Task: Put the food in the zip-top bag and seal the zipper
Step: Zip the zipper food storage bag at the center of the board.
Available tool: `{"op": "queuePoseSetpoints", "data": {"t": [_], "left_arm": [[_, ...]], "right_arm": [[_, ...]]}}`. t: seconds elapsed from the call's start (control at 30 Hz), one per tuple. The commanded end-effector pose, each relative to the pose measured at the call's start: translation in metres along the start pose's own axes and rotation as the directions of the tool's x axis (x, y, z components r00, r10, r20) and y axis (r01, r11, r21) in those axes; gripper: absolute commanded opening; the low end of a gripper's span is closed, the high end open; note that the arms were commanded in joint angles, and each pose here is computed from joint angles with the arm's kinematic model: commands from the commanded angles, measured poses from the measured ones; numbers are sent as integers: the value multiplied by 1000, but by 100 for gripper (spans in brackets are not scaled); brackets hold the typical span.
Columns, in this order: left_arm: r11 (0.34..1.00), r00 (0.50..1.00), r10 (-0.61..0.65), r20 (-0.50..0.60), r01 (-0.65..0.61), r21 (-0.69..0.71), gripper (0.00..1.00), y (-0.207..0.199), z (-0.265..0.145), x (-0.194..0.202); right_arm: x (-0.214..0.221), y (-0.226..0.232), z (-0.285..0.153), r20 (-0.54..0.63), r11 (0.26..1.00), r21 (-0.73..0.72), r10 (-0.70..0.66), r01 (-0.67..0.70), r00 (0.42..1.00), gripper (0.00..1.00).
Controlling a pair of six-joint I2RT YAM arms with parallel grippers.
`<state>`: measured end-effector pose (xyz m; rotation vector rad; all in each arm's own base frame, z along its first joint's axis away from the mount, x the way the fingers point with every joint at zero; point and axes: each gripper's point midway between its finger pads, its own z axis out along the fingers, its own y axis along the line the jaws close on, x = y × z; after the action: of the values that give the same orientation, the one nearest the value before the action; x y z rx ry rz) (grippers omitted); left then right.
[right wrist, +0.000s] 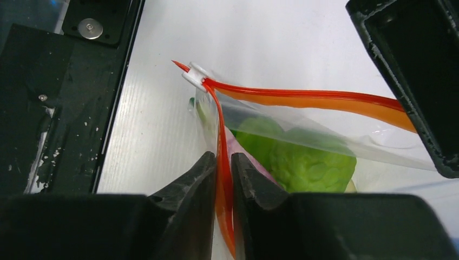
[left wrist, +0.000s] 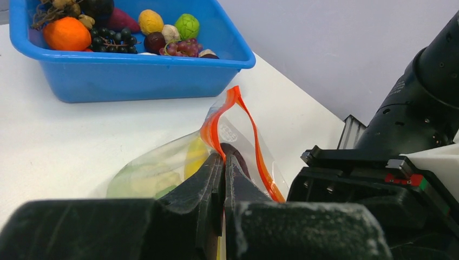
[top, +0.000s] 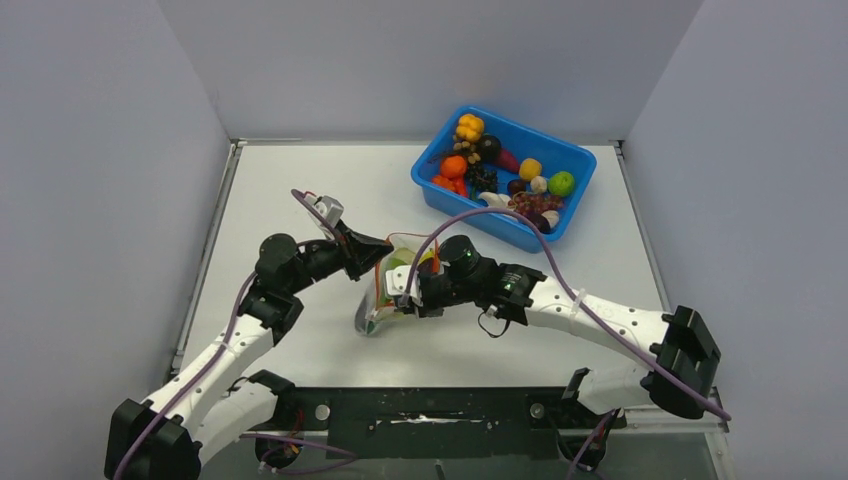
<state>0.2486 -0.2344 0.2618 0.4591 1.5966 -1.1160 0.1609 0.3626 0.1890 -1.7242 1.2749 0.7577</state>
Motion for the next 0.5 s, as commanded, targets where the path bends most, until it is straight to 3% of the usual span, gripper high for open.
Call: {"op": "queuePoseSetpoints", "data": {"t": [0.0, 0.07, 0.23, 0.47], "left_arm": [[996, 992, 65, 110, -71, 47, 0, -18, 1, -40], [996, 990, 85, 109, -87, 16, 7, -15, -2, -44], [984, 979, 172, 114, -165, -67, 33, -10, -13, -55], [965, 953, 262, 149, -259, -37, 43, -38, -40, -67]], "right_arm": [[-51, -23, -11, 136, 993, 97, -74, 62, 988, 7], [-58, -27, -15, 165, 992, 125, -48, 27, 985, 0], [-62, -40, -25, 208, 973, 215, 42, -87, 977, 0], [-54, -80, -55, 266, 889, 367, 180, -272, 947, 0]]}}
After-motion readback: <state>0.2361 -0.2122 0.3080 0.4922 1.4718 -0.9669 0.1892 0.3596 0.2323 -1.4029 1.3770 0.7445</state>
